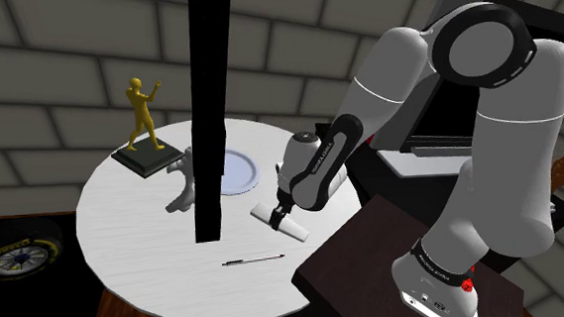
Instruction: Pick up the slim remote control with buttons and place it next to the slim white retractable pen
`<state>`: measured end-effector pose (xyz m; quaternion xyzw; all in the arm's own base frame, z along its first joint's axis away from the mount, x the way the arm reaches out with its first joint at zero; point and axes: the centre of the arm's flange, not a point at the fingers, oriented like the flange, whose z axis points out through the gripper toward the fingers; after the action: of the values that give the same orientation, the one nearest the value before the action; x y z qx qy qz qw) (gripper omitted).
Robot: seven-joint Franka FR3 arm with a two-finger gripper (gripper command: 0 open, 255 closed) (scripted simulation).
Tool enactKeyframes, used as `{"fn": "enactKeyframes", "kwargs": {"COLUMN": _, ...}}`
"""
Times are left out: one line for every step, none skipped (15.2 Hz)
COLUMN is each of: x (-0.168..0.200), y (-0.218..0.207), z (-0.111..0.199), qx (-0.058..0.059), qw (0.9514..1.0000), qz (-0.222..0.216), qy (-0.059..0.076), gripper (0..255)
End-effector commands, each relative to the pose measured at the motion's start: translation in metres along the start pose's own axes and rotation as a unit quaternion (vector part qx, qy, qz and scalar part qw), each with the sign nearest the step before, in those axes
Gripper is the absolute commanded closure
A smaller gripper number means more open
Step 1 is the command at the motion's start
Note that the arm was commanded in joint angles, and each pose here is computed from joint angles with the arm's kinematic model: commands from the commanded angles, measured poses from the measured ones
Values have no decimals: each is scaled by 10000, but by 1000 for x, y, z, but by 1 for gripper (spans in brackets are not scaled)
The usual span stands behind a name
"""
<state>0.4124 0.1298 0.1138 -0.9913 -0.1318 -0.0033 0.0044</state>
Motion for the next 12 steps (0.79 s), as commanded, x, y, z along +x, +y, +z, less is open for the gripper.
{"fn": "enactKeyframes", "kwargs": {"x": 0, "y": 0, "z": 0, "qx": 0, "qw": 10000, "qz": 0, "qy": 0, "gripper": 0}}
{"fn": "enactKeyframes", "kwargs": {"x": 0, "y": 0, "z": 0, "qx": 0, "qw": 10000, "qz": 0, "qy": 0, "gripper": 0}}
{"fn": "enactKeyframes", "kwargs": {"x": 0, "y": 0, "z": -13, "qx": 0, "qw": 10000, "qz": 0, "qy": 0, "gripper": 0}}
{"fn": "enactKeyframes", "kwargs": {"x": 0, "y": 0, "z": -26, "qx": 0, "qw": 10000, "qz": 0, "qy": 0, "gripper": 0}}
{"fn": "enactKeyframes", "kwargs": {"x": 0, "y": 0, "z": -40, "qx": 0, "qw": 10000, "qz": 0, "qy": 0, "gripper": 0}}
{"fn": "enactKeyframes", "kwargs": {"x": 0, "y": 0, "z": -50, "qx": 0, "qw": 10000, "qz": 0, "qy": 0, "gripper": 0}}
{"fn": "enactKeyframes", "kwargs": {"x": 0, "y": 0, "z": -50, "qx": 0, "qw": 10000, "qz": 0, "qy": 0, "gripper": 0}}
{"fn": "enactKeyframes", "kwargs": {"x": 0, "y": 0, "z": -50, "qx": 0, "qw": 10000, "qz": 0, "qy": 0, "gripper": 0}}
{"fn": "enactKeyframes", "kwargs": {"x": 0, "y": 0, "z": -50, "qx": 0, "qw": 10000, "qz": 0, "qy": 0, "gripper": 0}}
{"fn": "enactKeyframes", "kwargs": {"x": 0, "y": 0, "z": -50, "qx": 0, "qw": 10000, "qz": 0, "qy": 0, "gripper": 0}}
{"fn": "enactKeyframes", "kwargs": {"x": 0, "y": 0, "z": -50, "qx": 0, "qw": 10000, "qz": 0, "qy": 0, "gripper": 0}}
{"fn": "enactKeyframes", "kwargs": {"x": 0, "y": 0, "z": -50, "qx": 0, "qw": 10000, "qz": 0, "qy": 0, "gripper": 0}}
